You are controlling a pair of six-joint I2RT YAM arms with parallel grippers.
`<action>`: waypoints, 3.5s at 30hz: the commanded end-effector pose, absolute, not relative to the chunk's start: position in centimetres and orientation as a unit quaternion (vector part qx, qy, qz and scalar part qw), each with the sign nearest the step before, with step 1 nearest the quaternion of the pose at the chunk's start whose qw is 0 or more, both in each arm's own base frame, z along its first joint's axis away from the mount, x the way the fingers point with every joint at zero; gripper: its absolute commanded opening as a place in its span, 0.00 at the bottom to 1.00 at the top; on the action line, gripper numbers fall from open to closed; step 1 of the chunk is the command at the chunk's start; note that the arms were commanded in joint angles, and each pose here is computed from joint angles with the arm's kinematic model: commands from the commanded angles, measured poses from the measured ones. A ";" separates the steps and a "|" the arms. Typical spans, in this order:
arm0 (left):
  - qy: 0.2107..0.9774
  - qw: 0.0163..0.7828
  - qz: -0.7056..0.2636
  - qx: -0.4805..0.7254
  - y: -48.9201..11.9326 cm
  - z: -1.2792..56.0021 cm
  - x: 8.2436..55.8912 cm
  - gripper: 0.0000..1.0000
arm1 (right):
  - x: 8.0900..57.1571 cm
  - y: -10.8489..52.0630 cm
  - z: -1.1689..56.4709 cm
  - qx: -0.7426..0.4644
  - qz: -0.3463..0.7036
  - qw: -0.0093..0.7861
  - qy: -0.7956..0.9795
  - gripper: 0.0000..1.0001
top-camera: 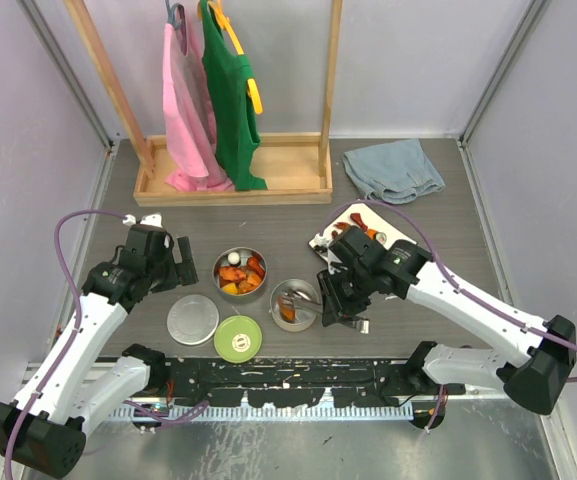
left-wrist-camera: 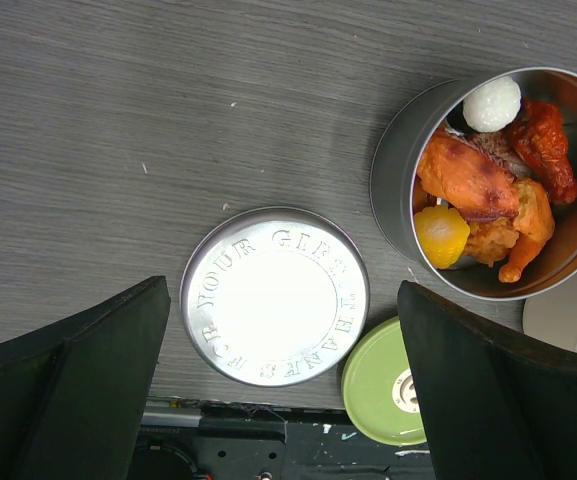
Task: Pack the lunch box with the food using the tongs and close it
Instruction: Place the fake food in the packing box, then pick up the fake food from the plate.
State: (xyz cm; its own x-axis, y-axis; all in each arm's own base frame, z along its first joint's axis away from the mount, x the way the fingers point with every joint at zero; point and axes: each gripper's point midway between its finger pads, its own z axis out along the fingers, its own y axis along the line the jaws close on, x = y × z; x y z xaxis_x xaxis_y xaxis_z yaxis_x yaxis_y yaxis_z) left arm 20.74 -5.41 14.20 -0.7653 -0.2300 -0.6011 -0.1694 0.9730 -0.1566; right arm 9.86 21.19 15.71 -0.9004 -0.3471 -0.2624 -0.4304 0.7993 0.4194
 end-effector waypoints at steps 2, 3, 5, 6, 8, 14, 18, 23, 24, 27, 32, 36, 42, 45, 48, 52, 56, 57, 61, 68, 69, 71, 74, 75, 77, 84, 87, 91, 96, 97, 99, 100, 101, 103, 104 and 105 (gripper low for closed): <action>0.932 0.342 -0.042 -0.110 -5.1 14.9 21.4 0.98 | 10.4 22.9 15.6 -0.225 0.262 0.100 0.933 0.23; 0.932 0.342 -0.042 -0.110 -5.2 14.8 21.4 0.98 | 10.4 23.0 15.4 -0.226 0.261 0.098 0.933 0.23; 0.933 0.341 -0.042 -0.110 -5.1 14.8 21.4 0.98 | 10.3 23.1 15.0 -0.229 0.259 0.092 0.934 0.23; 0.933 0.341 -0.042 -0.110 -5.1 14.8 21.3 0.98 | 10.3 23.2 14.8 -0.229 0.260 0.089 0.934 0.23; 0.933 0.340 -0.041 -0.110 -5.1 14.8 21.4 0.98 | 10.3 23.2 14.4 -0.229 0.255 0.085 0.936 0.27; 0.933 0.339 -0.041 -0.109 -5.1 14.8 21.4 0.98 | 11.2 23.0 15.1 -0.228 0.242 0.111 0.937 0.46; 0.934 0.338 -0.040 -0.110 -5.1 14.7 21.4 0.98 | 12.7 22.9 17.4 -0.221 0.238 0.163 0.932 0.52; 0.934 0.338 -0.040 -0.110 -5.1 14.7 21.4 0.98 | 14.0 21.8 20.6 -0.212 0.226 0.224 0.924 0.53; 0.934 0.337 -0.040 -0.110 -5.1 14.7 21.4 0.98 | 14.4 21.3 21.2 -0.206 0.217 0.240 0.923 0.53; 0.934 0.337 -0.039 -0.110 -5.1 14.7 21.4 0.98 | 16.1 18.9 22.4 -0.166 0.171 0.283 0.929 0.53; 0.934 0.337 -0.040 -0.110 -5.1 14.7 21.4 0.98 | 18.3 15.2 22.0 -0.094 0.104 0.300 0.943 0.53; 0.934 0.337 -0.039 -0.110 -5.1 14.7 21.4 0.98 | 20.0 12.3 20.3 -0.038 0.050 0.296 0.953 0.53; 0.934 0.338 -0.040 -0.110 -5.1 14.7 21.4 0.98 | 21.8 11.9 17.6 -0.029 0.031 0.273 0.961 0.53; 0.934 0.337 -0.038 -0.111 -5.1 14.7 21.4 0.98 | 22.2 12.2 16.2 -0.039 0.024 0.247 0.968 0.52; 0.933 0.340 -0.037 -0.111 -5.0 14.8 21.4 0.98 | 22.8 12.3 15.2 -0.042 0.014 0.237 0.971 0.51; 0.933 0.340 -0.037 -0.111 -5.0 14.8 21.4 0.98 | 23.6 12.6 14.0 -0.047 0.009 0.230 0.972 0.51; 0.934 0.337 -0.036 -0.111 -5.0 14.7 21.3 0.98 | 23.7 11.3 13.2 -0.045 -0.025 0.217 0.975 0.47; 0.934 0.338 -0.035 -0.111 -5.0 14.7 21.3 0.98 | 23.5 11.0 13.2 -0.044 -0.031 0.215 0.975 0.46; 0.933 0.339 -0.036 -0.111 -5.0 14.7 21.3 0.98 | 22.9 10.1 13.5 -0.037 -0.024 0.217 0.975 0.42; 0.936 0.333 -0.037 -0.109 -5.1 14.5 21.3 0.98 | 22.6 8.3 14.8 -0.018 -0.022 0.230 0.973 0.41; 0.936 0.334 -0.037 -0.110 -5.1 14.6 21.3 0.98 | 22.7 8.1 14.9 -0.016 -0.022 0.232 0.972 0.42; 0.935 0.334 -0.037 -0.109 -5.1 14.6 21.3 0.98 | 22.8 8.4 14.9 -0.017 -0.003 0.228 0.974 0.44; 0.935 0.336 -0.037 -0.110 -5.0 14.6 21.3 0.98 | 22.9 8.6 14.7 -0.019 0.006 0.225 0.974 0.44; 0.934 0.337 -0.037 -0.111 -5.0 14.7 21.3 0.98 | 22.9 8.7 14.5 -0.021 0.009 0.221 0.975 0.43; 0.934 0.336 -0.037 -0.111 -5.0 14.7 21.3 0.98 | 22.9 8.8 14.3 -0.023 0.011 0.217 0.976 0.43; 0.934 0.338 -0.037 -0.111 -5.0 14.7 21.3 0.98 | 22.6 9.0 14.2 -0.023 0.020 0.215 0.976 0.42; 0.934 0.337 -0.036 -0.111 -5.0 14.7 21.3 0.98 | 22.5 9.3 14.8 -0.024 0.034 0.223 0.974 0.42; 0.934 0.338 -0.037 -0.110 -5.0 14.7 21.3 0.98 | 22.4 9.6 15.8 -0.022 0.048 0.237 0.970 0.42; 0.934 0.337 -0.038 -0.111 -5.0 14.7 21.3 0.98 | 21.9 9.0 14.9 -0.021 0.028 0.218 0.975 0.42; 0.934 0.337 -0.038 -0.111 -5.0 14.7 21.3 0.98 | 21.9 8.9 14.8 -0.022 0.025 0.216 0.976 0.43; 0.934 0.338 -0.038 -0.111 -5.0 14.7 21.3 0.98 | 21.8 8.7 14.4 -0.023 0.021 0.211 0.977 0.45; 0.934 0.338 -0.038 -0.111 -5.0 14.7 21.3 0.98 | 21.9 8.8 14.4 -0.024 0.022 0.210 0.977 0.46; 0.934 0.337 -0.037 -0.111 -5.0 14.7 21.3 0.98 | 22.0 8.9 14.5 -0.024 0.023 0.211 0.977 0.47; 0.934 0.337 -0.037 -0.111 -5.0 14.7 21.3 0.98 | 22.3 9.0 14.9 -0.023 0.024 0.218 0.975 0.51; 0.934 0.337 -0.037 -0.111 -5.0 14.7 21.2 0.98 | 22.5 9.1 15.1 -0.022 0.025 0.222 0.975 0.51; 0.934 0.337 -0.037 -0.111 -5.0 14.7 21.2 0.98 | 22.8 9.3 15.5 -0.022 0.031 0.226 0.973 0.51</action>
